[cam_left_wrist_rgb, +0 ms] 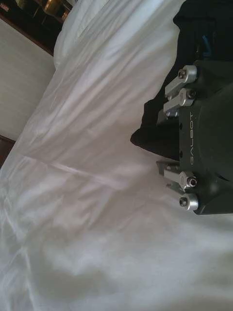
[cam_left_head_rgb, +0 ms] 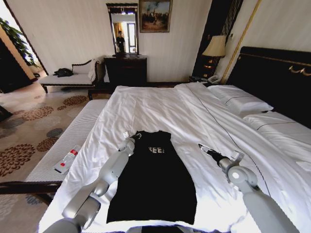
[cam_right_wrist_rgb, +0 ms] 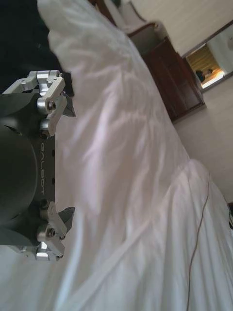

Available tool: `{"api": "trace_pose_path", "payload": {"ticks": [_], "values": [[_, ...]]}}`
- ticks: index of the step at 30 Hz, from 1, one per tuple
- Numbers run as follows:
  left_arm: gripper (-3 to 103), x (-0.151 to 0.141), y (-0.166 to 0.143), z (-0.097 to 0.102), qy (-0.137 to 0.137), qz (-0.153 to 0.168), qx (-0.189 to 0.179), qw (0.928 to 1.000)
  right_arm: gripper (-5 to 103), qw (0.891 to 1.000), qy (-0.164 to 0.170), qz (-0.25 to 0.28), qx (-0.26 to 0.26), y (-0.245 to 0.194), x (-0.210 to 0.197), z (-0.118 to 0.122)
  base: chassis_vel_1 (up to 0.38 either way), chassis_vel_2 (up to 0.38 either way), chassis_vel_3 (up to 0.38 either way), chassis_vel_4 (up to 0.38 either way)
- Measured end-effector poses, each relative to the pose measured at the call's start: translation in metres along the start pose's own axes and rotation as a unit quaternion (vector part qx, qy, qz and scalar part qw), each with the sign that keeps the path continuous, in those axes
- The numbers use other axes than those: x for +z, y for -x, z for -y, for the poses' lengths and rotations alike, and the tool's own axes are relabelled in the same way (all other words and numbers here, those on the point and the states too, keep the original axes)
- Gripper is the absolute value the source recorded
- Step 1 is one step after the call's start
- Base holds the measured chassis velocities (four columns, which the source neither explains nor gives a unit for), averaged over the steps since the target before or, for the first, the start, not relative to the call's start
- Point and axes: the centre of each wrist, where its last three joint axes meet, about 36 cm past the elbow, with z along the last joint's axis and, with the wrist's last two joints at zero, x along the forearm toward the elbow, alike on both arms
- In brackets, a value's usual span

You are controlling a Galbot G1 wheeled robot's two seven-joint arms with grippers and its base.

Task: Fold the clothes on the bed.

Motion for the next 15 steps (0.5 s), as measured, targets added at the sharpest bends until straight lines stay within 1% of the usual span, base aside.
{"api": "trace_pose_path", "payload": {"ticks": [1, 5, 6, 7, 10, 11, 12, 15], "values": [[41, 0.0, 0.0, 0.0, 0.0, 0.0, 0.0, 1.0, 100, 1.0, 0.0, 0.0, 0.0, 0.0, 0.0, 0.0, 0.0, 0.0, 0.0, 0.0], [19, -0.002, 0.001, 0.002, 0.001, 0.001, 0.002, 1.0, 100, 0.999, 0.019, -0.015, -0.031, 0.03, -0.012, -0.016, 0.0, 0.0, 0.0, 0.0], [19, -0.002, 0.001, 0.002, 0.001, 0.001, 0.002, 1.0, 100, 0.999, 0.019, -0.015, -0.031, 0.03, -0.012, -0.016, 0.0, 0.0, 0.0, 0.0], [19, -0.002, 0.001, 0.003, 0.002, 0.002, 0.002, 1.0, 100, 0.999, 0.021, -0.02, -0.034, 0.04, -0.013, -0.018, 0.0, 0.0, 0.0, 0.0], [3, -0.003, 0.002, 0.003, 0.004, 0.002, 0.002, 1.0, 100, 0.998, 0.024, -0.043, -0.047, 0.068, -0.011, -0.024, 0.0, 0.0, 0.0, 0.0], [1, -0.003, 0.001, 0.002, 0.005, 0.002, 0.001, 1.0, 100, 0.997, 0.022, -0.051, -0.051, 0.077, -0.009, -0.025, 0.0, 0.0, 0.0, 0.0], [1, -0.003, 0.001, 0.002, 0.005, 0.002, 0.001, 1.0, 100, 0.997, 0.022, -0.051, -0.051, 0.077, -0.009, -0.025, 0.0, 0.0, 0.0, 0.0], [1, -0.005, 0.0, 0.0, 0.006, 0.003, 0.001, 1.0, 100, 0.995, 0.007, -0.075, -0.064, 0.104, -0.001, -0.033, 0.0, 0.0, 0.0, 0.0]]}}
